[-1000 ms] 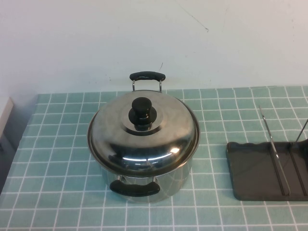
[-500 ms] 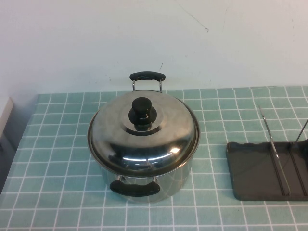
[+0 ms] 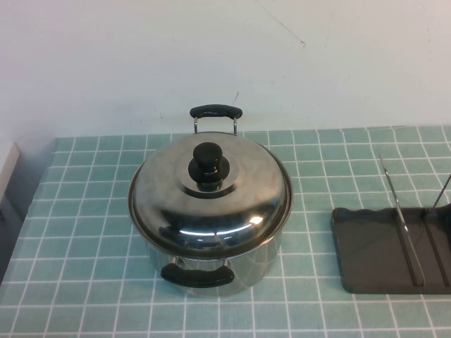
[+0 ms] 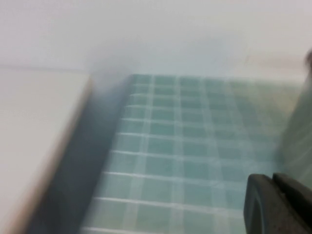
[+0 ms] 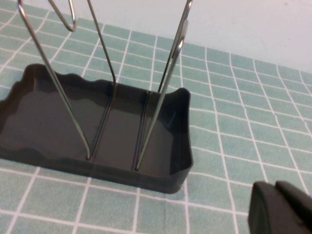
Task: Put pot lid on rack
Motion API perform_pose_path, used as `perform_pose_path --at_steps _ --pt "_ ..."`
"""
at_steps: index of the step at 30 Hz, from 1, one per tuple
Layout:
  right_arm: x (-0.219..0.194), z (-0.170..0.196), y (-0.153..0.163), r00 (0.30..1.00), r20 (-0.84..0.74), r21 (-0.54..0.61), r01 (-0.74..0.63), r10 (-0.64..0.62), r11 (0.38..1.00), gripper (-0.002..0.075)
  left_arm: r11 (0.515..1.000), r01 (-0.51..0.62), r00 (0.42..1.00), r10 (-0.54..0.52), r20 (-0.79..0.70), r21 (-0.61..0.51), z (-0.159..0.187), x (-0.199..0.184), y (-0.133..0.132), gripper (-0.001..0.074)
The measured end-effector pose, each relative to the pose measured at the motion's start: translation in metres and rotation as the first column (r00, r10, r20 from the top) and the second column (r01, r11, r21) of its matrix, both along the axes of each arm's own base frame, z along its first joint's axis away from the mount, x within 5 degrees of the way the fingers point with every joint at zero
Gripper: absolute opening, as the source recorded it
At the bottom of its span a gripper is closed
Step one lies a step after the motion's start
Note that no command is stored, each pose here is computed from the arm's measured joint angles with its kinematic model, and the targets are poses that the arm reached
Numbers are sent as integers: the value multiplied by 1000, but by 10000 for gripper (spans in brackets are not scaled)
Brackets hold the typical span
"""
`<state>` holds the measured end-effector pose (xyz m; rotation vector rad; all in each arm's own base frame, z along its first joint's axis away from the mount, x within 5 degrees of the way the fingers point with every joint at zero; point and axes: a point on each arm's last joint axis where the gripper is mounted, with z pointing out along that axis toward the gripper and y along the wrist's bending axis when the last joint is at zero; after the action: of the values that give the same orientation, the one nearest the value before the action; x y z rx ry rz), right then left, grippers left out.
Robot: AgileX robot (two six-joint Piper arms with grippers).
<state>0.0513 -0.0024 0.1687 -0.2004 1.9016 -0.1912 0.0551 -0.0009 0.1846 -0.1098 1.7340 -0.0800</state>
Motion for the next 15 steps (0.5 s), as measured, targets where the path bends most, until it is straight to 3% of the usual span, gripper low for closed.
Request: perform_pose_path --at_steps 2,4,6,9,15 --pt "0 0 0 1000 0 0 0 0 1000 -3 971 -4 999 14 41 -238 4 1 -2 -4" --pt "0 0 0 1000 0 0 0 0 1000 -3 850 2 997 38 65 -527 8 1 -5 -3" --pt "0 0 0 1000 0 0 0 0 1000 -3 708 13 994 64 83 -706 11 1 -5 -3" --pt "0 0 0 1000 0 0 0 0 1000 -3 624 24 992 85 97 -781 14 1 -4 -3" --pt "0 0 0 1000 0 0 0 0 1000 -3 608 30 990 90 106 -794 15 1 -4 -4"
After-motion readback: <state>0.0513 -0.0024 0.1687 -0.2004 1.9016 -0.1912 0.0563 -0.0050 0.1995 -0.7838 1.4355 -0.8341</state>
